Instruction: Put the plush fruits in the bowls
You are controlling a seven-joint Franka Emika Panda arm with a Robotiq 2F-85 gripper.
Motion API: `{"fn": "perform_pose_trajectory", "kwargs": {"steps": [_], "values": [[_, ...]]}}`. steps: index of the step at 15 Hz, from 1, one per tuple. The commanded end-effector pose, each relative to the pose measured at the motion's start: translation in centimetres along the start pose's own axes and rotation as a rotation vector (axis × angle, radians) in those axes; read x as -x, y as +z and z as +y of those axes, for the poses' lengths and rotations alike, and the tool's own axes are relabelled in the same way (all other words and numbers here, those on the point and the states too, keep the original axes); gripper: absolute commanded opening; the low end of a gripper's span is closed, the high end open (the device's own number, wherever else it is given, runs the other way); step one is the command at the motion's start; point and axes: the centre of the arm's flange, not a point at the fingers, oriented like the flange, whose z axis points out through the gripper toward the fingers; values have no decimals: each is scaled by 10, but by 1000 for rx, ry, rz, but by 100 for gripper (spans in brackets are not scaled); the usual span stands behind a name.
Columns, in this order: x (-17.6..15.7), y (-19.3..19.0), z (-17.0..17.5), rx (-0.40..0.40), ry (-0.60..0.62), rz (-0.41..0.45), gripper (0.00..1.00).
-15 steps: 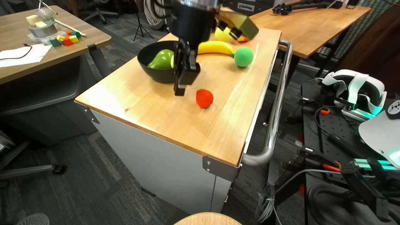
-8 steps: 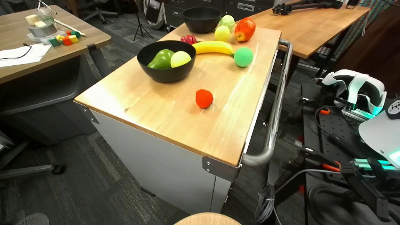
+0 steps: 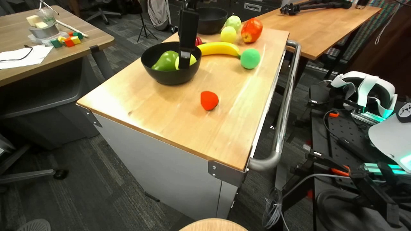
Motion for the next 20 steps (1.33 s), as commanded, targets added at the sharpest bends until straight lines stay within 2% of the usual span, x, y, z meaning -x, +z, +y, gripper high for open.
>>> {"fn": "perform_pose_trajectory", "kwargs": {"steps": [1,6,13,14,20], "values": [[-4,16,-16,-10,-28,-56,100],[1,37,-35,-26,-66,-122,100],[19,68,-40,-6,-70,-248,100],[21,71,-40,-6,-71,-262,80],[21,73,-42,-21,-69,-286,33]]}}
